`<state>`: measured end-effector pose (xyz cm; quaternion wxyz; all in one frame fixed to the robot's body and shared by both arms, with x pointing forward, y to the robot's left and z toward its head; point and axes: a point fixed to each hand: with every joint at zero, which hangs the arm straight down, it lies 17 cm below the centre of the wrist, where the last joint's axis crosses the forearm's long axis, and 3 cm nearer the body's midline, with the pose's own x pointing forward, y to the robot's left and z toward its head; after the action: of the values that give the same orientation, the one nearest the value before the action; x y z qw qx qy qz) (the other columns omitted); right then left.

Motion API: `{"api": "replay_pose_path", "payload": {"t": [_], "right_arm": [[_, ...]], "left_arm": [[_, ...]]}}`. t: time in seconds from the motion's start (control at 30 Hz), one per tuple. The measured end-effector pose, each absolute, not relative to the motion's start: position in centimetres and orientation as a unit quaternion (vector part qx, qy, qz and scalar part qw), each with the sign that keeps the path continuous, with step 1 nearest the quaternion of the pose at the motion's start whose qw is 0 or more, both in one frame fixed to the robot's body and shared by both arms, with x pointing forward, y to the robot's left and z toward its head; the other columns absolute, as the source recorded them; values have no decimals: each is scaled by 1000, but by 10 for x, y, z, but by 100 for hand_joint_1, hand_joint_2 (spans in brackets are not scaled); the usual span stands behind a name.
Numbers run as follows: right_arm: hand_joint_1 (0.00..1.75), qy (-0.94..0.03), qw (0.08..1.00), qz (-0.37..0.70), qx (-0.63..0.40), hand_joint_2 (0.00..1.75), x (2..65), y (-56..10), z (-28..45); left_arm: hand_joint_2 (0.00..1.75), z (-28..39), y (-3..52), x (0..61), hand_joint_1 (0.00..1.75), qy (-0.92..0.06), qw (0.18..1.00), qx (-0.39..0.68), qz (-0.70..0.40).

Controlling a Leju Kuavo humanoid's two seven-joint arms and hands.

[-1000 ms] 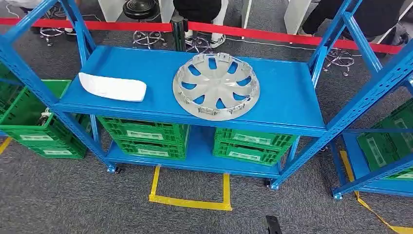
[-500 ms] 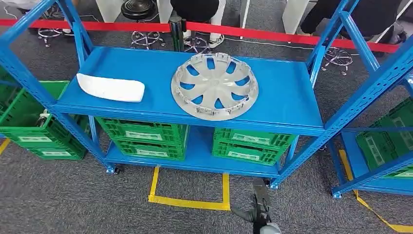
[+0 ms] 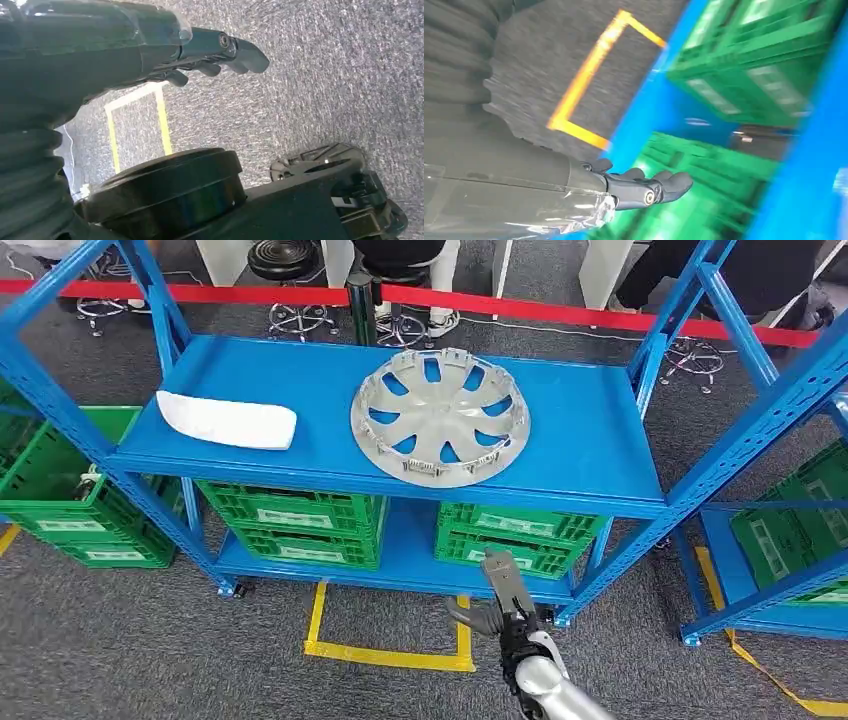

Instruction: Take the parts from the cabinet and place them on the table.

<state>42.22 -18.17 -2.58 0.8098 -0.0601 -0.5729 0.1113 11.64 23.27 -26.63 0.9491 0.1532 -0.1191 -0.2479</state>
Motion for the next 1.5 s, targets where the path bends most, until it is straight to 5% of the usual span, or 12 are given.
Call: {"api": "replay_pose_path", "payload": {"t": [0.57,1.17,1.2,1.5], "right_arm": [[0,-784,585,154,-138,175,445,-156,192],[0,-918,301,79,-247,175,352,-182,409],[0,-921,287,73,-252,175,344,-183,417],[0,-936,234,30,-261,175,296,-205,448]], "left_arm": [[175,-266,233,120,0,-124,946,157,-254],[175,-266,233,121,0,-133,957,148,-209],[0,-266,233,121,0,-134,958,147,-205],[0,-266,227,124,0,-160,970,118,-143]]}}
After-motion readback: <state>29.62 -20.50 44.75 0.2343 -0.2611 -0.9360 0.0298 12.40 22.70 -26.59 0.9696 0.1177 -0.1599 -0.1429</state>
